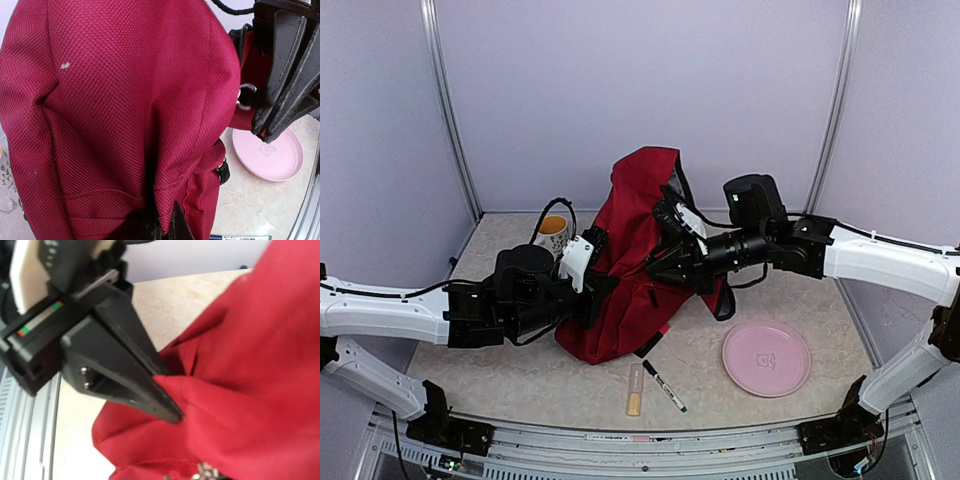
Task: Pack the student bag
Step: Place the largest pocket of the student bag, then pick up the largest pocket of the bag from the student bag.
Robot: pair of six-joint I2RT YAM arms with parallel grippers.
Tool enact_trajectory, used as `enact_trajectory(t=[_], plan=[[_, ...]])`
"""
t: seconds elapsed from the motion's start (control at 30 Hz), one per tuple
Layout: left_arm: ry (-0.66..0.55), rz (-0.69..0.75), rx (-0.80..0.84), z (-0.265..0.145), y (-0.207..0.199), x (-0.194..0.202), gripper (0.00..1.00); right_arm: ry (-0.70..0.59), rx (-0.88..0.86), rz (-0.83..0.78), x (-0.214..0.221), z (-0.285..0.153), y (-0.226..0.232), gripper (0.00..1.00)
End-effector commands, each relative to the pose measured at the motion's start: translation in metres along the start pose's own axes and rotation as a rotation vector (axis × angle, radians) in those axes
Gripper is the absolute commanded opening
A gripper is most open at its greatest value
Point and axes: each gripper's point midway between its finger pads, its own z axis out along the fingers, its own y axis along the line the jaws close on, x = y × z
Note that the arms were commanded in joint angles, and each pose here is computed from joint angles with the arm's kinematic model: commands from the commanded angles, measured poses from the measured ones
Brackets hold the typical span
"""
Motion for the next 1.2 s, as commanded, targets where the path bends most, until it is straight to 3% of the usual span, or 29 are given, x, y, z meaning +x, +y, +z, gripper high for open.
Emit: enact_trajectory(t=[0.0, 0.33, 0.5, 0.6, 0.73, 0.93, 1.17], plan=[[-0.109, -0.031, 0.005, -0.011, -0.001, -0.038, 0.00, 0.034, -0.039, -0.005, 0.003, 0.001, 0.005, 0.09], [-0.107, -0.025, 0.002, -0.012, 0.000, -0.038, 0.00, -0.033, 0.005, 0.055, 0.000, 0.005, -0.003, 0.15], [-0.108, -0.034, -0.021, -0.012, 0.004, -0.038, 0.00, -0.035, -0.005, 0.149, -0.001, -0.004, 0.004, 0.37], [-0.106, -0.032, -0.024, -0.011, 0.004, -0.037, 0.00, -0.071, 0.048, 0.188, -0.009, -0.010, 0.014, 0.38], [-0.113, -0.033, 0.000, -0.011, 0.000, -0.038, 0.00, -0.133, 0.263, -0.125, -0.019, -0.017, 0.046, 0.41], [-0.119, -0.033, 0.006, -0.012, -0.001, -0.041, 0.00, -0.337, 0.660, -0.549, -0.041, -0.054, 0.027, 0.44], [-0.118, -0.031, 0.007, -0.012, -0.001, -0.040, 0.00, -0.258, 0.708, -0.712, -0.045, -0.018, 0.015, 0.50]])
